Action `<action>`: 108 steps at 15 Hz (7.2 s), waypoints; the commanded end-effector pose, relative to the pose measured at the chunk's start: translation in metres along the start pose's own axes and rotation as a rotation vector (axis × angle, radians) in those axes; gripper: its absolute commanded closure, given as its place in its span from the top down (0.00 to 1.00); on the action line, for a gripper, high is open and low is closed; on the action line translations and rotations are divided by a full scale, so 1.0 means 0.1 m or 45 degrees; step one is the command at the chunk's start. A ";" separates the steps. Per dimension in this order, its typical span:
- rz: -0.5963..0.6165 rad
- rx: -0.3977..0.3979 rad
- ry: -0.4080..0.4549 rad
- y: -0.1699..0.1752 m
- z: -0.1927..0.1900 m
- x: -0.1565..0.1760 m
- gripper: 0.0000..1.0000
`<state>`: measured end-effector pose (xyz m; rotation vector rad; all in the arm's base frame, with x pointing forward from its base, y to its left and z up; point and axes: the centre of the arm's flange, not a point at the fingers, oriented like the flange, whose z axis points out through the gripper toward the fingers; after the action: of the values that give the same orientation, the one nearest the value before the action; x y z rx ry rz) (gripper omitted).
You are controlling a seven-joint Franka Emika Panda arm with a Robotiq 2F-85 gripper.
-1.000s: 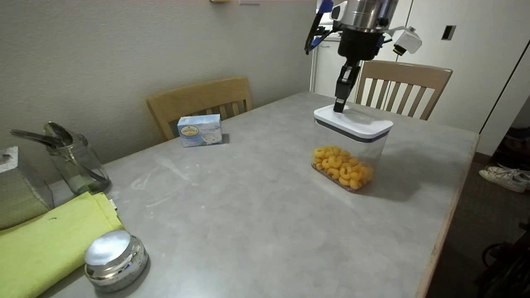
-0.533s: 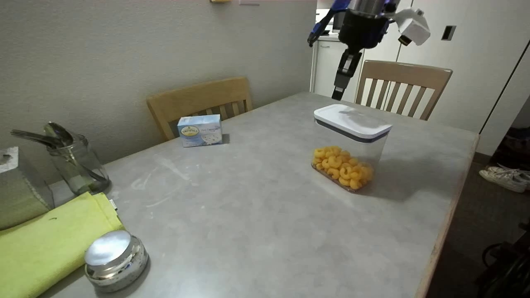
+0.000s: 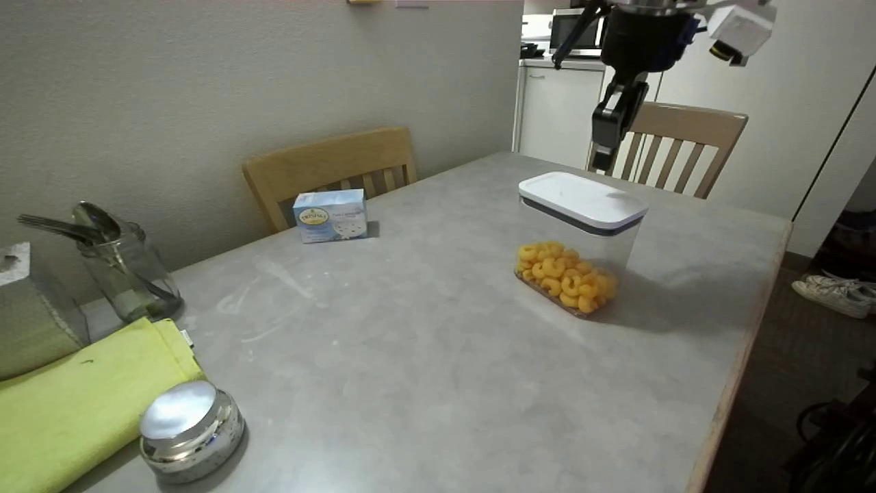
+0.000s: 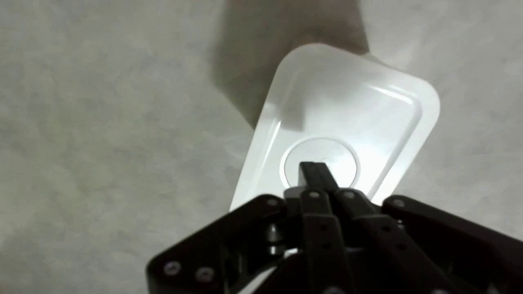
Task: Press the button on the white lid then take the lid and put it on the table
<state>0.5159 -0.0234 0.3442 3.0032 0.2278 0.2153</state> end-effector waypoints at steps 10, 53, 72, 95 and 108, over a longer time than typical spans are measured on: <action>-0.073 0.121 -0.092 -0.06 0.15 -0.01 0.00; -0.039 0.096 -0.112 0.19 0.52 0.41 0.00; 0.072 0.201 -0.198 0.27 0.53 0.27 0.00; 0.050 0.186 -0.161 0.22 0.33 0.20 0.54; 0.055 0.199 -0.132 0.21 0.24 0.10 0.02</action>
<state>0.5436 -0.0435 0.3208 3.1454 0.1883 0.0230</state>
